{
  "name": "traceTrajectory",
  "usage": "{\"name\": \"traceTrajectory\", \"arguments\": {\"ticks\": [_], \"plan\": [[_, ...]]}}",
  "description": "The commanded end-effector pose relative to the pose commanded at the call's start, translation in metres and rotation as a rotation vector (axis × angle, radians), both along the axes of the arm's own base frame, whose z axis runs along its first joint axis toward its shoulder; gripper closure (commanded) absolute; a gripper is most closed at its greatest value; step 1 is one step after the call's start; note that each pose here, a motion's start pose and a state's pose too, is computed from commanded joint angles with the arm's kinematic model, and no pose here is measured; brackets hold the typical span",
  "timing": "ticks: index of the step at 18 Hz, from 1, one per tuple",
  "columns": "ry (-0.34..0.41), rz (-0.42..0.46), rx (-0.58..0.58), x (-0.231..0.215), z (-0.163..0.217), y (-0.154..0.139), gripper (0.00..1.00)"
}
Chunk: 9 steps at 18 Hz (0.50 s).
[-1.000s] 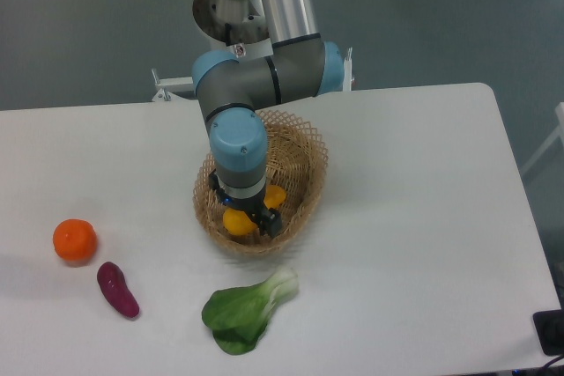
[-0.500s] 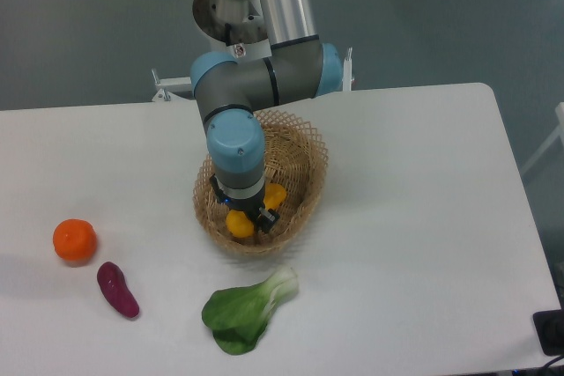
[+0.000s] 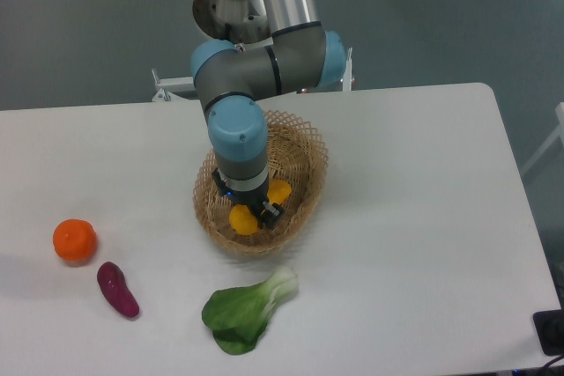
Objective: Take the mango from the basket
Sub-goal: 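Lift the held mango up and out of the basket, moving it beside the basket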
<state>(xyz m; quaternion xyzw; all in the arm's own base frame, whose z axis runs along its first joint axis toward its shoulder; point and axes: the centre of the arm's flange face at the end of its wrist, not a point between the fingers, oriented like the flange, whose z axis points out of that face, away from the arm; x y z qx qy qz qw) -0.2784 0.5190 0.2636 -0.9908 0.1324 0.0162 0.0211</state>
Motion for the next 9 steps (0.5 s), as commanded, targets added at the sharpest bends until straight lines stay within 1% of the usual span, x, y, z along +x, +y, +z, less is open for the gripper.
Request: {"name": "traceTrajectory", "arguments": {"ticks": [3, 5, 9], "plan": [[-0.019, 0.033, 0.057, -0.021, 0.013, -0.001, 0.51], [-0.018, 0.049, 0.075, -0.032, 0.021, -0.002, 0.51], [0.008, 0.082, 0.091, -0.060, 0.035, -0.010, 0.51]]}}
